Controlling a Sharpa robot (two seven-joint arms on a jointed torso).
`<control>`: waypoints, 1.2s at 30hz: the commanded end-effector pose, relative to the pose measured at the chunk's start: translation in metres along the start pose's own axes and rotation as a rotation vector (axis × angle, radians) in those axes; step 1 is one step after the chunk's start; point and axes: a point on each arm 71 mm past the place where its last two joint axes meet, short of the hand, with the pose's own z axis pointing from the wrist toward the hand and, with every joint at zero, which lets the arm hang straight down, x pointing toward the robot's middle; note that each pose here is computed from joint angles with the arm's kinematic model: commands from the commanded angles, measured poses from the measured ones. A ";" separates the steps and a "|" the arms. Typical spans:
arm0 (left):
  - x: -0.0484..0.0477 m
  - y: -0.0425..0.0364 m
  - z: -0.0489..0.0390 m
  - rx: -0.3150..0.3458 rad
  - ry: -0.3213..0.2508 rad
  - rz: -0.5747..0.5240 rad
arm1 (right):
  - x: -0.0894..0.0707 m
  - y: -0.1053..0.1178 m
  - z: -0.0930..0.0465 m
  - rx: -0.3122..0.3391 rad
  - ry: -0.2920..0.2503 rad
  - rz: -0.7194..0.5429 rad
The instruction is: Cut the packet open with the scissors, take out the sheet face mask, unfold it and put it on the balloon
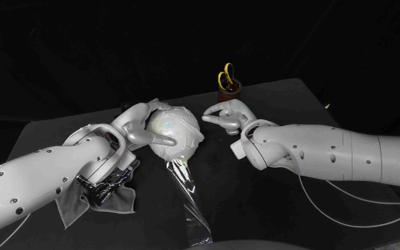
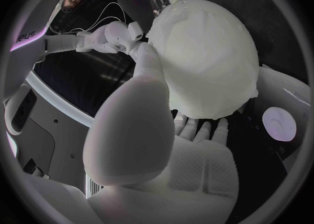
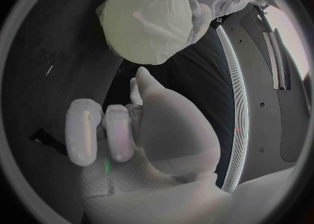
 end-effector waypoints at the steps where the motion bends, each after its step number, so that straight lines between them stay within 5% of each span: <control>1: 0.0035 0.0006 -0.0001 -0.007 0.023 -0.007 | 0.011 0.005 -0.003 -0.029 0.108 0.003; 7: 0.0036 0.0006 -0.0001 -0.007 0.023 -0.008 | 0.019 0.009 -0.007 -0.036 0.161 0.005; 27: 0.0044 -0.0002 0.0002 -0.004 0.026 -0.011 | 0.030 0.012 -0.005 -0.031 0.186 0.012; 36: 0.0047 -0.0004 0.0004 -0.005 0.028 -0.012 | 0.029 0.017 -0.007 -0.072 0.130 0.007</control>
